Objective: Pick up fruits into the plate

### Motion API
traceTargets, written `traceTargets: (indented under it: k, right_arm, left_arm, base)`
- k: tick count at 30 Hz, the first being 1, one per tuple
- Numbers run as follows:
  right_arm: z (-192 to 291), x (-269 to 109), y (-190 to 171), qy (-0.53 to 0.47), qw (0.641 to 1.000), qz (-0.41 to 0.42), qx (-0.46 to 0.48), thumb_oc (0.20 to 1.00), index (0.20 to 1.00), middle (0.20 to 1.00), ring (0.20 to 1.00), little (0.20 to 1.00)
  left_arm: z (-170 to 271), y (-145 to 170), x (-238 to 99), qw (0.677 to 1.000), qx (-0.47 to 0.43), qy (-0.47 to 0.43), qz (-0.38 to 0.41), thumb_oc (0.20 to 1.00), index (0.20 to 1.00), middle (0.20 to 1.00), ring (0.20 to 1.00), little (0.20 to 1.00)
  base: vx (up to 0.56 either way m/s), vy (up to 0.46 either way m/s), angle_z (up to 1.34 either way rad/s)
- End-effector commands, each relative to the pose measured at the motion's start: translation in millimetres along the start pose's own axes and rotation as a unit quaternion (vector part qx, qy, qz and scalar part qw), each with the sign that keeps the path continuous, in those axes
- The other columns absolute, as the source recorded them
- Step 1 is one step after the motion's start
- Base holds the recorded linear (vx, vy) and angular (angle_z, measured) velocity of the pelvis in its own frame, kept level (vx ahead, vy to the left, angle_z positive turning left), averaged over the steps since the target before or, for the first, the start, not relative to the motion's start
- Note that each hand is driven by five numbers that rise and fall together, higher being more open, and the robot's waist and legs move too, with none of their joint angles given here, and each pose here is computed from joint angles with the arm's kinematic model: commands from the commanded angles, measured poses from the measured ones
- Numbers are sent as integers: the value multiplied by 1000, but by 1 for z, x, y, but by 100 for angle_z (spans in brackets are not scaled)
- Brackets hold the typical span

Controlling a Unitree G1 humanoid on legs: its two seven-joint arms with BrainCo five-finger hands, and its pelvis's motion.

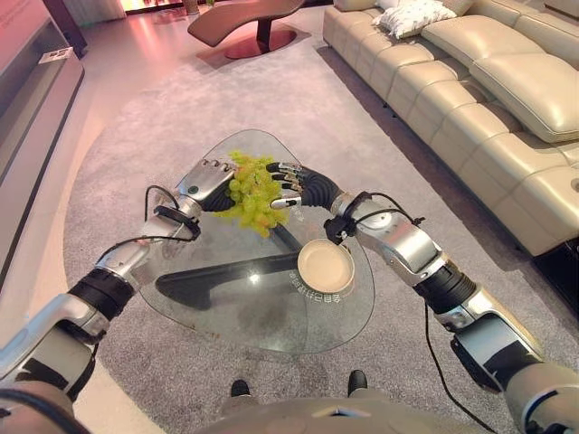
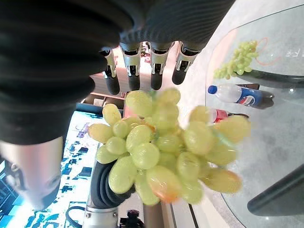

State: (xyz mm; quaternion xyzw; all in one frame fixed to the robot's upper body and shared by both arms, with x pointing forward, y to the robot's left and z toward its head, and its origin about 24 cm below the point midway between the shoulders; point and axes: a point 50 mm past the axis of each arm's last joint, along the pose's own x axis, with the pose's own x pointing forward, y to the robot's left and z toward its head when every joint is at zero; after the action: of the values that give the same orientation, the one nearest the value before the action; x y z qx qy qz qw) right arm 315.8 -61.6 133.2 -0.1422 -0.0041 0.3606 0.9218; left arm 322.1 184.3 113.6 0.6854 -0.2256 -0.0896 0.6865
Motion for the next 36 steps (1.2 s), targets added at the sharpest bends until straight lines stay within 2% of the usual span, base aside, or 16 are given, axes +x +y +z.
traceTargets:
  k: [1, 12, 17, 28, 36]
  right_arm:
    - [35, 6, 16, -75, 997, 31, 4, 1000, 1000, 1000, 1000, 1000]
    - [33, 9, 27, -61, 997, 42, 30, 1000, 1000, 1000, 1000, 1000]
    - [31, 9, 28, -52, 997, 44, 34, 1000, 1000, 1000, 1000, 1000]
    - [13, 2, 22, -9, 997, 57, 47, 1000, 1000, 1000, 1000, 1000]
    - [12, 2, 37, -9, 987, 119, 107, 1000, 1000, 1000, 1000, 1000]
  left_arm:
    - [-5, 35, 17, 997, -7, 13, 76, 200, 200, 200, 200, 200]
    - [11, 26, 22, 996, -20, 14, 90, 200, 200, 200, 200, 200]
    - [6, 35, 25, 991, -13, 23, 130, 200, 200, 200, 200, 200]
    - [-27, 85, 17, 974, 44, 49, 219, 200, 200, 200, 200, 200]
    - [-19, 94, 20, 973, -23, 35, 226, 200, 200, 200, 200, 200]
  base:
    - [0, 0, 0]
    - [0, 0, 0]
    - [0, 0, 0]
    - [3, 1, 1]
    - [0, 2, 1]
